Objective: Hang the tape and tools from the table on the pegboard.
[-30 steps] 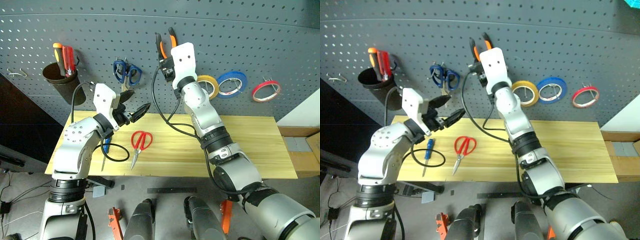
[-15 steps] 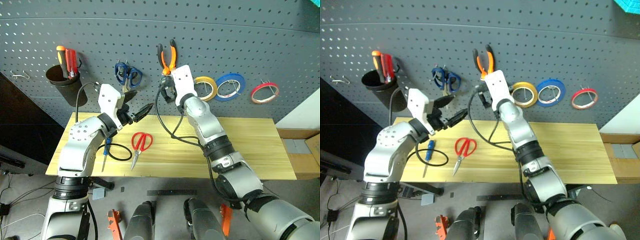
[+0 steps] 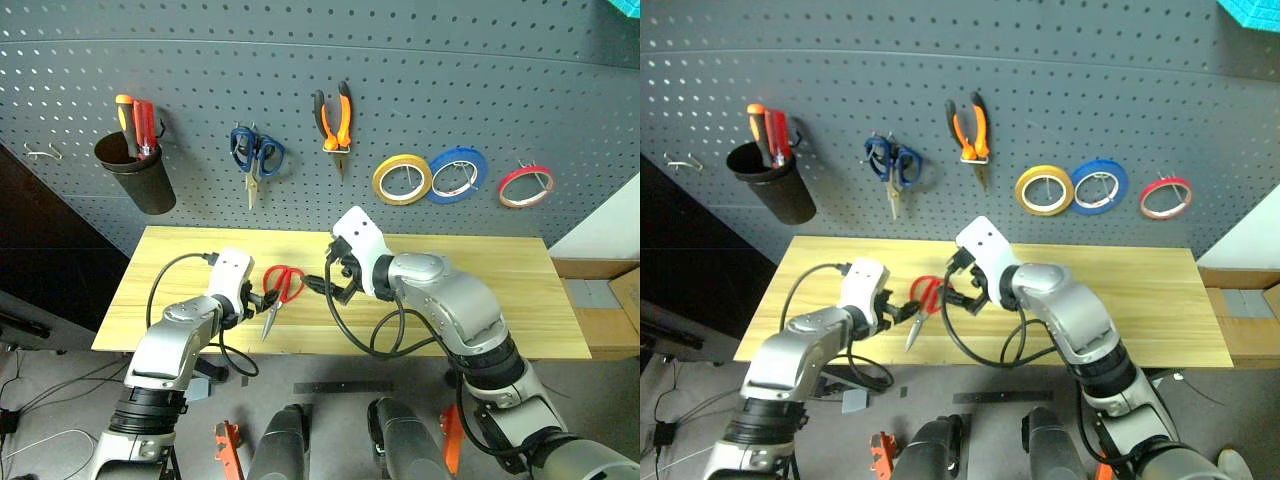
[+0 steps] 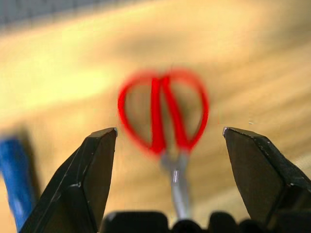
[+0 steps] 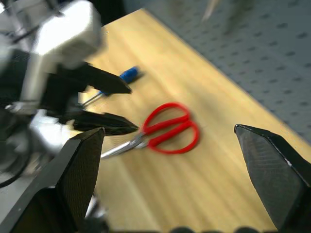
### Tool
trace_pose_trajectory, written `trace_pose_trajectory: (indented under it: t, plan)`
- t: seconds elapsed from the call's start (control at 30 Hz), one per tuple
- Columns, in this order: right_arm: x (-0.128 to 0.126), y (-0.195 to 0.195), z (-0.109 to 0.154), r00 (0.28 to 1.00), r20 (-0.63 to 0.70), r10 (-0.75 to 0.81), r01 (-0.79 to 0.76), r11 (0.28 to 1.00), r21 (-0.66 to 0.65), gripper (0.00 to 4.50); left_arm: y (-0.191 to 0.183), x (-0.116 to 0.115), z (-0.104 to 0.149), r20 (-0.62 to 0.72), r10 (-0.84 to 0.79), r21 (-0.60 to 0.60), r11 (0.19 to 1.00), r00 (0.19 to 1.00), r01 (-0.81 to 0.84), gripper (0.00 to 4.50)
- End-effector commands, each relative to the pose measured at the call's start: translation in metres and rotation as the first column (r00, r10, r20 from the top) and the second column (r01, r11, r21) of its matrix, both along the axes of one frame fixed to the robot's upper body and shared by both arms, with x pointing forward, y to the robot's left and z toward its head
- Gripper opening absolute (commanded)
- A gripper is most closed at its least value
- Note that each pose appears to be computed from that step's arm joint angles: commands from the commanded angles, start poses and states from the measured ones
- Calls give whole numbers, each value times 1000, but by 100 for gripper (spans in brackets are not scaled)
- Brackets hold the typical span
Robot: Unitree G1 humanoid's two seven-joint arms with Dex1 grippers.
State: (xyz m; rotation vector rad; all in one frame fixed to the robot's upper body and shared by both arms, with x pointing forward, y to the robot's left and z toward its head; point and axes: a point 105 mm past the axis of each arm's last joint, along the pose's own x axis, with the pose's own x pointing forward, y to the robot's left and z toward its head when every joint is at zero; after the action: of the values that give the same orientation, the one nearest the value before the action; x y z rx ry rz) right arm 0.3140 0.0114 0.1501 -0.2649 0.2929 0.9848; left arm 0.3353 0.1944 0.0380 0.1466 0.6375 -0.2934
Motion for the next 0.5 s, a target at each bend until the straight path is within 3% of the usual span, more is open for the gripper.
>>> trace_pose_trajectory:
  t: [0.03, 0.43, 0.5]
  plan:
    - [-8, 6, 12, 999, 35, 37, -38, 999, 17, 443, -10, 7, -7, -34, 3, 22, 1000, 999, -2, 379]
    - [-12, 6, 12, 997, 66, 50, -49, 999, -19, 443, -10, 19, -35, -112, 41, 17, 999, 993, -40, 379]
    - [-12, 5, 12, 997, 69, 46, -45, 999, -21, 450, -8, 19, -36, -111, 53, 16, 999, 992, -52, 320]
